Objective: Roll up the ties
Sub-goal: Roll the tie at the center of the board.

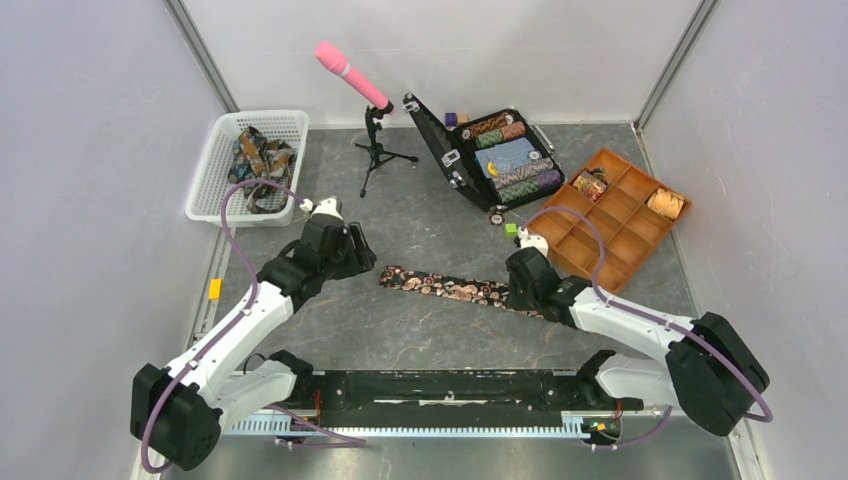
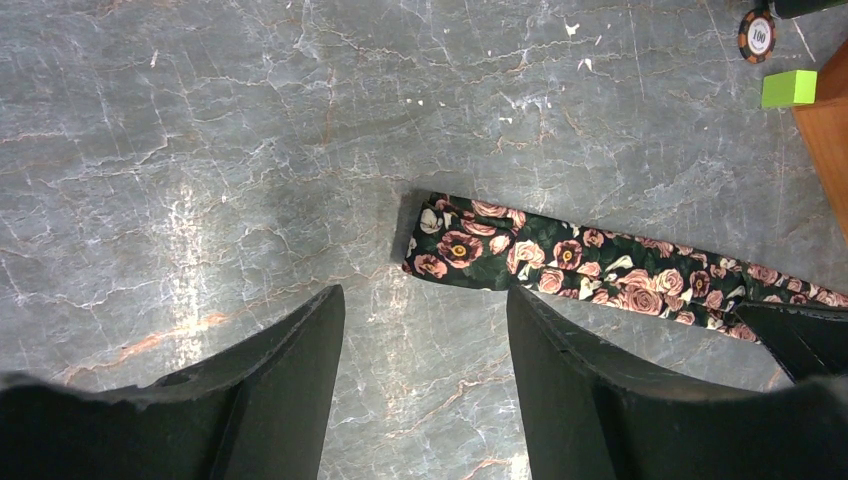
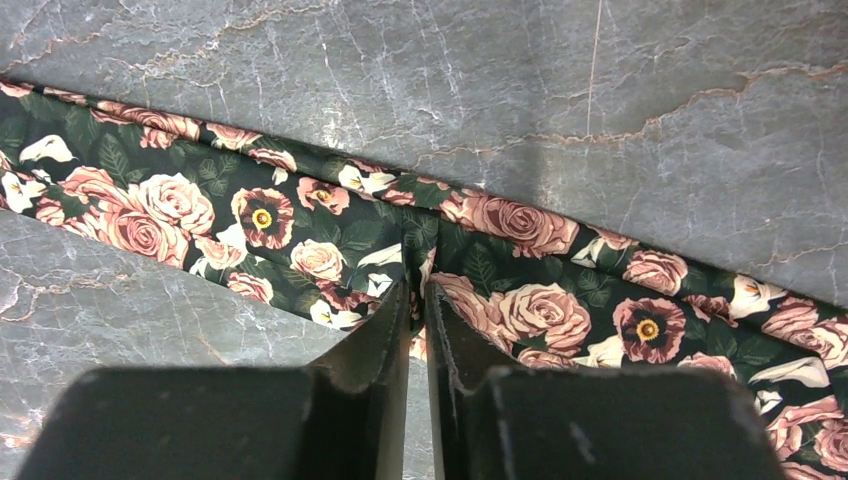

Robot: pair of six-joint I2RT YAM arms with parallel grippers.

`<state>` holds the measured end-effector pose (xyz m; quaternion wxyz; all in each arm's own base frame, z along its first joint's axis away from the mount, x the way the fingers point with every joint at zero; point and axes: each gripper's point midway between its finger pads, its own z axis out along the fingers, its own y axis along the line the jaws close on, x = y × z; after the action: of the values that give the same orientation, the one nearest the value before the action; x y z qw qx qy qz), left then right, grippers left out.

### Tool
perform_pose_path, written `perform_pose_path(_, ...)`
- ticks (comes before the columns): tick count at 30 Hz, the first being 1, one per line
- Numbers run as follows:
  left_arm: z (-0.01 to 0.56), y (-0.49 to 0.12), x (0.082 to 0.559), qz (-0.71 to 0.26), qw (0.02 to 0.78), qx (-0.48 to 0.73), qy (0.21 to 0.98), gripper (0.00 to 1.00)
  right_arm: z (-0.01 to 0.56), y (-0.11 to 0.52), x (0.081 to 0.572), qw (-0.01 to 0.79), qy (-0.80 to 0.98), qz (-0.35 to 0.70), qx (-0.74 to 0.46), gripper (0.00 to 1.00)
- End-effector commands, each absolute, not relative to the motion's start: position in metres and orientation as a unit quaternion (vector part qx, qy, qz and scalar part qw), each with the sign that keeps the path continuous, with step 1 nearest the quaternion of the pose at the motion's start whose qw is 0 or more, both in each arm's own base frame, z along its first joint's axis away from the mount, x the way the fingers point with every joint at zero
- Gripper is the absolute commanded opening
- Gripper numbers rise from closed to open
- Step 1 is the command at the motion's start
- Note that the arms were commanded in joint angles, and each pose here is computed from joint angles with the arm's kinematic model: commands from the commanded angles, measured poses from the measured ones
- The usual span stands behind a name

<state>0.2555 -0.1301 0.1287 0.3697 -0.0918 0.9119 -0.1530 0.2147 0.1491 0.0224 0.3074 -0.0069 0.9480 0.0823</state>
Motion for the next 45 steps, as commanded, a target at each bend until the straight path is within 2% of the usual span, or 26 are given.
perform_pose_path(1, 0.140, -0.136, 0.267, -0.168, 0.389, -0.088, 0.902, 0.67, 0.026, 0.138, 0.215, 0.316, 0.946, 0.065, 0.008, 0.11)
perform_pose_path(8, 0.136, -0.142, 0.269, -0.177, 0.380, -0.081, 0.904, 0.66, 0.028, 0.116, 0.210, 0.314, 0.949, 0.018, 0.010, 0.05)
perform_pose_path(22, 0.115, -0.164, 0.267, -0.215, 0.347, -0.053, 0.911, 0.61, 0.045, 0.079, 0.202, 0.327, 0.943, -0.057, 0.011, 0.07)
perform_pose_path(24, 0.114, -0.166, 0.268, -0.218, 0.344, -0.051, 0.912, 0.61, 0.051, 0.078, 0.205, 0.336, 0.940, -0.059, 0.012, 0.13)
perform_pose_path(27, 0.112, -0.171, 0.268, -0.228, 0.340, -0.048, 0.911, 0.60, 0.060, 0.083, 0.209, 0.344, 0.938, -0.048, 0.007, 0.27)
perform_pose_path(33, 0.105, -0.178, 0.265, -0.247, 0.331, -0.052, 0.909, 0.60, 0.089, 0.097, 0.225, 0.386, 0.923, -0.013, 0.000, 0.49)
perform_pose_path(37, 0.102, -0.180, 0.263, -0.255, 0.329, -0.055, 0.907, 0.60, 0.116, 0.130, 0.240, 0.428, 0.900, 0.072, -0.024, 0.57)
perform_pose_path(43, 0.102, -0.189, 0.261, -0.291, 0.333, -0.057, 0.895, 0.60, 0.154, 0.236, 0.234, 0.445, 0.816, 0.357, -0.090, 0.57)
perform_pose_path(45, 0.102, -0.192, 0.260, -0.303, 0.333, -0.059, 0.891, 0.59, 0.157, 0.255, 0.231, 0.434, 0.800, 0.405, -0.090, 0.56)
